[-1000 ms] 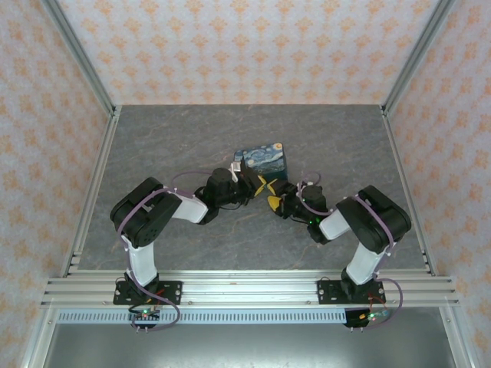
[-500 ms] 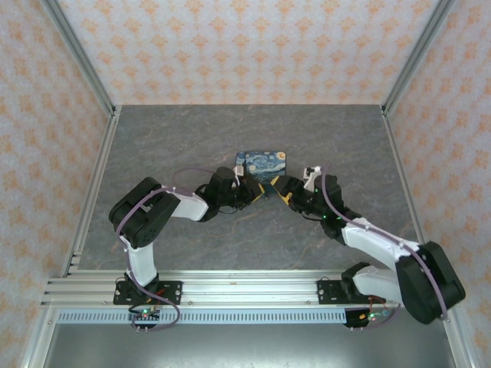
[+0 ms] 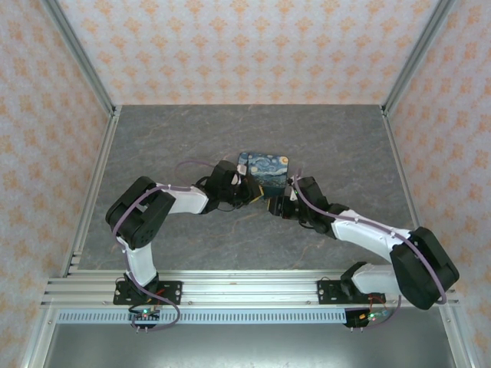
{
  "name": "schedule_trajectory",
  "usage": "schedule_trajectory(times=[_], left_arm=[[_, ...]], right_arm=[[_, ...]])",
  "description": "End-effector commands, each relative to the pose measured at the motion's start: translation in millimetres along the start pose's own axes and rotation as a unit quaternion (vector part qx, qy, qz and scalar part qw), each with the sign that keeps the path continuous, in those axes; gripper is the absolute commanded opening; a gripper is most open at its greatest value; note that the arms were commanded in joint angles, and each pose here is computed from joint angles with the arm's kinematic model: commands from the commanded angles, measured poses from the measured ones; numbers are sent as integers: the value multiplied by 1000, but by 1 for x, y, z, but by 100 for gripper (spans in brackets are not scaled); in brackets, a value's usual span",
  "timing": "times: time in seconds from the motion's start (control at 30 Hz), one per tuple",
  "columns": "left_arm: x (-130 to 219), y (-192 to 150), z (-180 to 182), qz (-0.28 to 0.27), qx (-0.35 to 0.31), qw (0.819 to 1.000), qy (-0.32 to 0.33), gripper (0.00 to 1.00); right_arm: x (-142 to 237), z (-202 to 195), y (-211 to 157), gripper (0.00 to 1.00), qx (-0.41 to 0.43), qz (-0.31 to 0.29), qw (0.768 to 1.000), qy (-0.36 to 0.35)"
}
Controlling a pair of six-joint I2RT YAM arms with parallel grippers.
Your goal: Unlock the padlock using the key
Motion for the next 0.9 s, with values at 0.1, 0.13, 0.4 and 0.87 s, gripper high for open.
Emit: schedule_trajectory(times=[0.1, 0.13, 0.4, 0.87], left_arm=[[7, -15, -6, 53, 15, 998, 12, 0], [7, -16, -6, 56, 15, 998, 13, 0], [7, -17, -10, 66, 14, 998, 19, 0], [6, -16, -11, 69, 15, 997, 23, 0]], right_arm=[[-5, 8, 11, 46, 118, -7, 992, -38], [-6, 9, 11, 46, 128, -6, 991, -43], [-16, -2, 12, 45, 175, -2, 979, -107], [-34, 2, 11, 40, 205, 16, 972, -112]])
Point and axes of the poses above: each hand's point on the last joint's axis, 136 mm out from that joint toward the fingers, its own x axis back along the fingers, its own z axis along the line the jaws close on, y = z × x, the point moved 2 cm from there along x, back along the fingers, and after that the axes turned 11 degrees about x, right-handed, at the moved point
